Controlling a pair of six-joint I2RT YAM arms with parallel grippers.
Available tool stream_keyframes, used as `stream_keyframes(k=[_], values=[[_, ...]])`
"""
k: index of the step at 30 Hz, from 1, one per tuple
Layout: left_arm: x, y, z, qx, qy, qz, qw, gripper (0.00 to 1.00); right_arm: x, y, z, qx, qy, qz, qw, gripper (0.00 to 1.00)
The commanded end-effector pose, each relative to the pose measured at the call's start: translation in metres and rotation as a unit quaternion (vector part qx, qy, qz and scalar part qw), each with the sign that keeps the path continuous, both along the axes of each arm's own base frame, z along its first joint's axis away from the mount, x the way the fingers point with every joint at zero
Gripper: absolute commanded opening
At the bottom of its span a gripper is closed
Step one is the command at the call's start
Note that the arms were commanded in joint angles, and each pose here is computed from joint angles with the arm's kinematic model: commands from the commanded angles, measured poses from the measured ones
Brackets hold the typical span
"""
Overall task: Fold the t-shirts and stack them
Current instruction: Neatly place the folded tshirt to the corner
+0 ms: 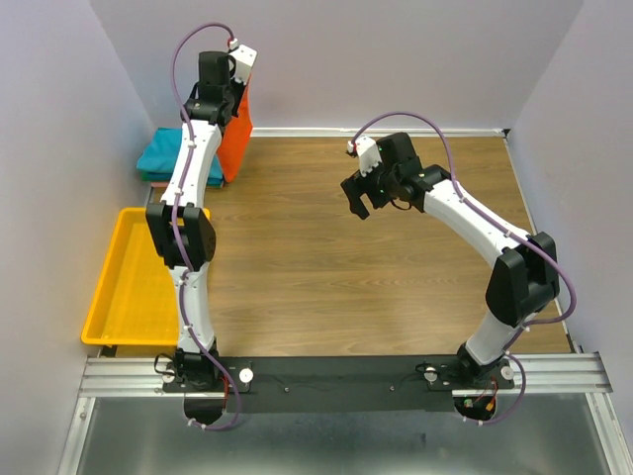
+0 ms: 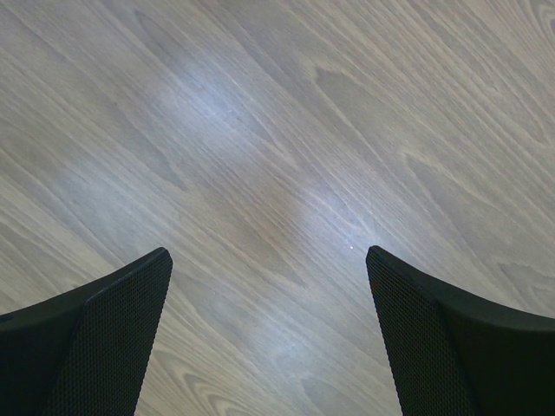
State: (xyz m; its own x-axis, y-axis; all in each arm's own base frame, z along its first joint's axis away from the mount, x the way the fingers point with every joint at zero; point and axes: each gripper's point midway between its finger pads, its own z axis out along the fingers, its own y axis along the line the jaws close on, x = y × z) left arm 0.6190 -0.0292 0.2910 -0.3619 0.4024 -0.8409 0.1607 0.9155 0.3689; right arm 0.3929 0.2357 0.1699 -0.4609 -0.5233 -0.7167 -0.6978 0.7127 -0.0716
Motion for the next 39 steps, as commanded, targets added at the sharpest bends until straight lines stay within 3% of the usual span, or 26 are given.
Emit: stream_keyframes(k=[1,26,39], values=[[-0.008,0.017,0.064,0.007,-0.072,0.018,0.997,0.00,-0.002,-0.003,0.006,-0.001,-0.004,0.002,1.000,1.00],[0.017,0.115,0.011,0.035,-0.041,0.061,0.997,0.00,0.004,0.004,0.002,0.006,0.006,0.002,1.000,1.00],[0.034,0.144,-0.017,0.063,-0.036,0.065,0.995,0.00,0.005,0.005,-0.002,0.003,0.013,0.002,1.000,1.00]])
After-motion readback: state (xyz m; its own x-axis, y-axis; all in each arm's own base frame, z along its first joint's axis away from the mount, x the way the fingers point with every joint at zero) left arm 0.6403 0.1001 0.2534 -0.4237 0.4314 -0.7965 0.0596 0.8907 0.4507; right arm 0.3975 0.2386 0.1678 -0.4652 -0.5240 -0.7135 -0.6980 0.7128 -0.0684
